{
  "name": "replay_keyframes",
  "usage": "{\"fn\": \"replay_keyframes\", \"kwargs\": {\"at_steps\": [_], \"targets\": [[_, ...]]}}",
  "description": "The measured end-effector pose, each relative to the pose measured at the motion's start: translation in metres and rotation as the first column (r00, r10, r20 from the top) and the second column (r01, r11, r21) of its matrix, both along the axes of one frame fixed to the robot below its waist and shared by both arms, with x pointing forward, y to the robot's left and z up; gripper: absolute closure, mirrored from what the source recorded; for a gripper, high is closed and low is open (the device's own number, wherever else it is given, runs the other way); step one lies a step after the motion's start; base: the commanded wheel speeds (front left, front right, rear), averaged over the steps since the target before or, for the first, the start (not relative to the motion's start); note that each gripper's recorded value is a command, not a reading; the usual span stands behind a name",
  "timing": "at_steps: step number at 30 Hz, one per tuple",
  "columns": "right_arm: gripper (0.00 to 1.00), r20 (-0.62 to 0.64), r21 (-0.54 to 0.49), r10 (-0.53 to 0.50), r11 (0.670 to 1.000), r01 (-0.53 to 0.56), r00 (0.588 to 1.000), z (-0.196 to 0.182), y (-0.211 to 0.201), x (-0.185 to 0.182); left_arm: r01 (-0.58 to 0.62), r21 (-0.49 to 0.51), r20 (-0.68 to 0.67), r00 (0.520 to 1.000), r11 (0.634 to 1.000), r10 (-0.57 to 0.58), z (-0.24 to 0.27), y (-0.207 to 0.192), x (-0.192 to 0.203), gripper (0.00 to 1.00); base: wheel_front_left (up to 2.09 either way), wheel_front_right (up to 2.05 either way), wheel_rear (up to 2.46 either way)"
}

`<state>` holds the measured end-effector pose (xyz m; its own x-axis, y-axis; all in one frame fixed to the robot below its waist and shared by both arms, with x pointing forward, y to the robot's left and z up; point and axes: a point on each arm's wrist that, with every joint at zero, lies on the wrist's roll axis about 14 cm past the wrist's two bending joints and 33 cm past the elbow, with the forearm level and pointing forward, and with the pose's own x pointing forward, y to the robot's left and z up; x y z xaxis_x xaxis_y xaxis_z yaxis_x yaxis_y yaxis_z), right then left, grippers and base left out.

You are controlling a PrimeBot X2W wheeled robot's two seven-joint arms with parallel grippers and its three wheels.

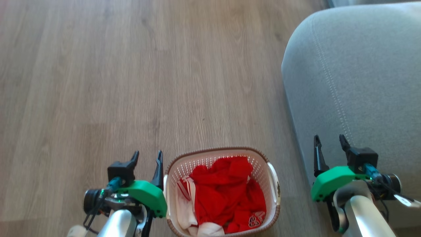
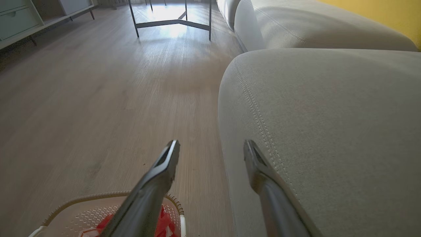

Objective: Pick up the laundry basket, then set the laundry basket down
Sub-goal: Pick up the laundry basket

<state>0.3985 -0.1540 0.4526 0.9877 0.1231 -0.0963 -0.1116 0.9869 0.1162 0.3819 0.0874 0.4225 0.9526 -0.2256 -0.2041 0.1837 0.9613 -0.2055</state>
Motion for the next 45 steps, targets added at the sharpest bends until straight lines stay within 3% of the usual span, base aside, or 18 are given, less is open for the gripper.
{"fn": "replay_keyframes", "kwargs": {"at_steps": [6,11,22,27,45], "targets": [[0.00,-0.154,0.040,-0.008,0.999,0.015,0.988,-0.047,0.001,0.012,0.050,0.030,-0.126,0.991,0.998,-0.046,-0.040,-0.009,0.008,0.00,0.00,0.00,0.00],[0.00,-0.305,0.061,0.024,0.998,-0.006,0.952,-0.095,0.012,0.018,0.109,0.065,-0.227,0.970,0.992,-0.091,-0.075,-0.018,0.020,0.00,0.00,0.00,0.00],[0.00,-0.580,0.115,0.123,0.991,-0.068,0.805,-0.187,0.043,0.025,0.188,0.087,-0.457,0.880,0.978,-0.129,-0.159,-0.021,0.026,0.00,0.00,0.00,0.00],[0.00,-0.653,0.096,0.126,0.992,-0.083,0.747,-0.217,0.042,0.025,0.214,0.074,-0.532,0.835,0.974,-0.143,-0.187,-0.020,0.022,0.00,0.00,0.00,0.00],[0.00,-0.765,0.115,0.158,0.987,-0.109,0.624,-0.274,0.051,0.022,0.310,0.049,-0.764,0.624,0.949,-0.164,-0.254,-0.017,-0.010,0.00,0.00,0.00,0.00]]}}
